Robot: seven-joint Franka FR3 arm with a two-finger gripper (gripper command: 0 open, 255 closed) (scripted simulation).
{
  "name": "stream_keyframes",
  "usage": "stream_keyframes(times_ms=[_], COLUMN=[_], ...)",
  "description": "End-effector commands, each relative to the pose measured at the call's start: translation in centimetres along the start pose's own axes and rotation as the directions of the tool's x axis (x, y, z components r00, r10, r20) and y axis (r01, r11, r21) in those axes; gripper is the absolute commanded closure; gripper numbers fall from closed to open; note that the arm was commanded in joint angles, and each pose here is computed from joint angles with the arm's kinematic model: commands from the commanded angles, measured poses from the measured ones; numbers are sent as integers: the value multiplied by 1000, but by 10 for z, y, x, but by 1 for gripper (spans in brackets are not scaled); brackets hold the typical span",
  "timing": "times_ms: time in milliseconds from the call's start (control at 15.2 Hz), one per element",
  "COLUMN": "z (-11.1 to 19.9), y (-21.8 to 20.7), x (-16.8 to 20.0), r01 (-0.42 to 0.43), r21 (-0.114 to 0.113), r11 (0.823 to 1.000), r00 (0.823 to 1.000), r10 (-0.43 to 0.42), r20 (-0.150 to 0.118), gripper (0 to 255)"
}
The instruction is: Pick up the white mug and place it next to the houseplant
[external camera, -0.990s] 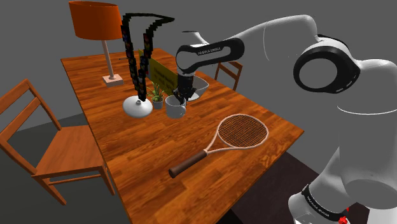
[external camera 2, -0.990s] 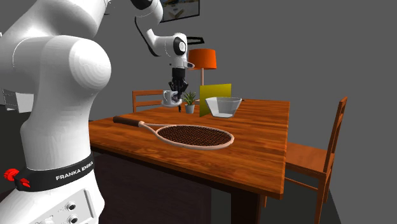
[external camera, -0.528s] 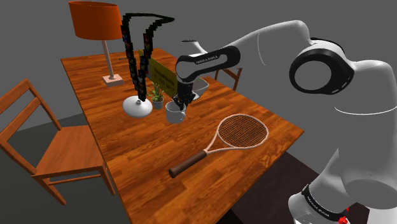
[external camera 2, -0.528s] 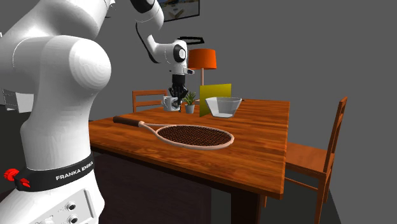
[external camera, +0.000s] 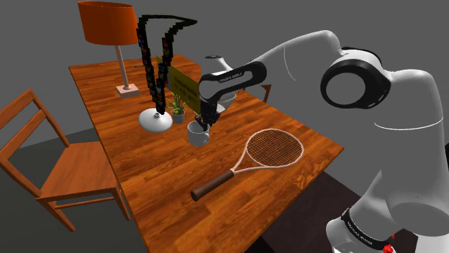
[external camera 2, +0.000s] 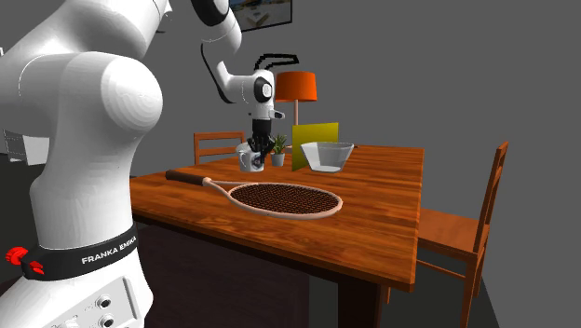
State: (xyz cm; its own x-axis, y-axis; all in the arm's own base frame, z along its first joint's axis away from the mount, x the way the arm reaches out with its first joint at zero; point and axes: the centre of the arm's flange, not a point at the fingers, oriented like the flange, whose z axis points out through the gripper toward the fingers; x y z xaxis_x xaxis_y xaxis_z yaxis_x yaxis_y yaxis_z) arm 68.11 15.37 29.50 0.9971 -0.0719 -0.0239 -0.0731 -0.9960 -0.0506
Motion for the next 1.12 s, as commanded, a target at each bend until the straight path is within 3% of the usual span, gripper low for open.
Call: stream_keyframes(times_ms=[0, 330, 396, 726, 990, 1056], z=[2, 2, 2, 2, -48, -48], y=[0, 0, 0, 0, 0, 0], x=[0, 0, 0, 0, 0, 0], r01=[0, 0, 0, 0, 0, 0], r21=[0, 0, 0, 0, 0, 0], r11=[1000, 1000, 1000, 1000, 1000, 1000], r00=[1000, 1000, 1000, 1000, 1000, 1000], r10=[0, 0, 0, 0, 0, 0], r20=[-1, -1, -1, -1, -1, -1], gripper=[255, 255, 0, 0, 0, 0])
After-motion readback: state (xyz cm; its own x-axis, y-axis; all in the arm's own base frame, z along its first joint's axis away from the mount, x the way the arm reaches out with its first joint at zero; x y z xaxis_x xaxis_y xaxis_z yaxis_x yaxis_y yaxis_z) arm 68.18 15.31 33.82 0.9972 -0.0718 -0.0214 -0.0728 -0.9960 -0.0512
